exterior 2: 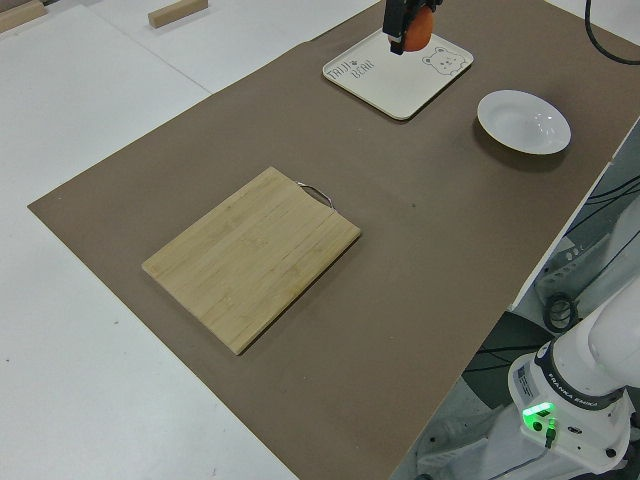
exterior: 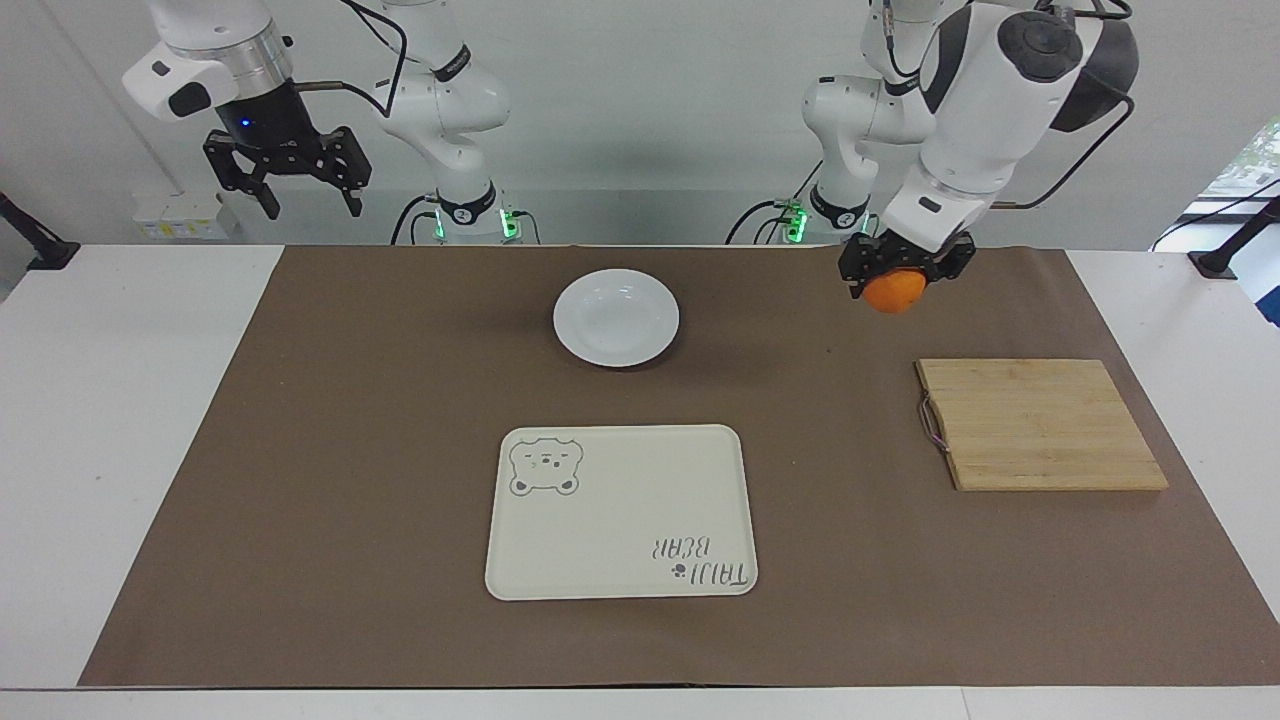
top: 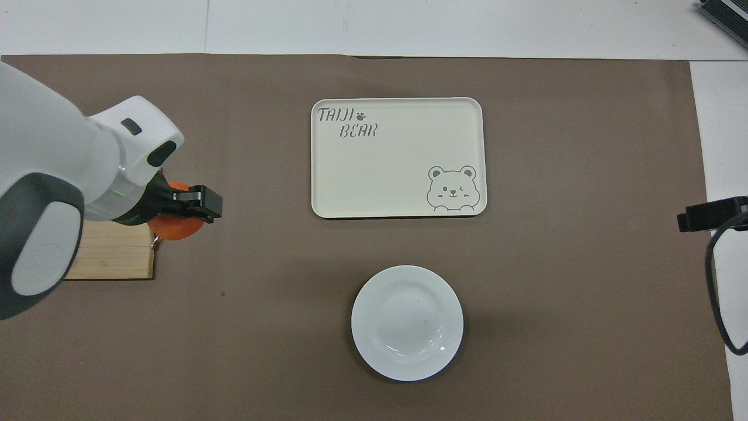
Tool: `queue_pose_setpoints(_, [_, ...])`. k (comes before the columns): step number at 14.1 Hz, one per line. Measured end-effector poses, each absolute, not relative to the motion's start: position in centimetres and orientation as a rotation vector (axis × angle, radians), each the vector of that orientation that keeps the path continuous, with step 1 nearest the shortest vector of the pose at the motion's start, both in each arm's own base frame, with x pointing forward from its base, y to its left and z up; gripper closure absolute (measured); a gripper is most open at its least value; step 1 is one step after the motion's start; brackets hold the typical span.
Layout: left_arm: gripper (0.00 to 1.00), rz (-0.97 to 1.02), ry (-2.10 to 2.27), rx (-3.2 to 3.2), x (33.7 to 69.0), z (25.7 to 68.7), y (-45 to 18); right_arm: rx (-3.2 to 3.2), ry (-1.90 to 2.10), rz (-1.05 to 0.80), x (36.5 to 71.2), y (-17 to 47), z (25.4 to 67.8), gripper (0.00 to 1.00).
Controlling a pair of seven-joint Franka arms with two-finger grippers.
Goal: Place orange and plate with both arms
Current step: 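Carry the orange with the left gripper over the white plate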
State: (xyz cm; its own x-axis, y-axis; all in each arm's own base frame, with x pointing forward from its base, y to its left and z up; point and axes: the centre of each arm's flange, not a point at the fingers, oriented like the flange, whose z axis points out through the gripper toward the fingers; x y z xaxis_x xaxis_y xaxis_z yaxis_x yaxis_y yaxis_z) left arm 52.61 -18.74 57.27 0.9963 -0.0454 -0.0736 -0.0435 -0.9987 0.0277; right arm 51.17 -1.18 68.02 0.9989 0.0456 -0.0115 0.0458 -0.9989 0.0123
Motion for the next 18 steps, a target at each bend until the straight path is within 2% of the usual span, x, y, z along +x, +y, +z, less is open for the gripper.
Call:
queue_pose_setpoints(7, [0.19, -0.058, -0.266, 3.096, 48.7, 50.4, -28.2, 3.128, 0.072, -0.018, 51.2, -1.2, 68.0, 0.0])
queue_pose_setpoints(13, [0.19, 0.045, -0.306, 3.055, 42.5, 42.4, -37.4, 3.128, 0.072, -0.018, 51.2, -1.2, 68.0, 0.0])
queue_pose_setpoints(18, [0.19, 0.083, -0.22, 3.021, 37.0, 37.8, -45.0, 3.128, 0.072, -0.018, 51.2, -1.2, 68.0, 0.0])
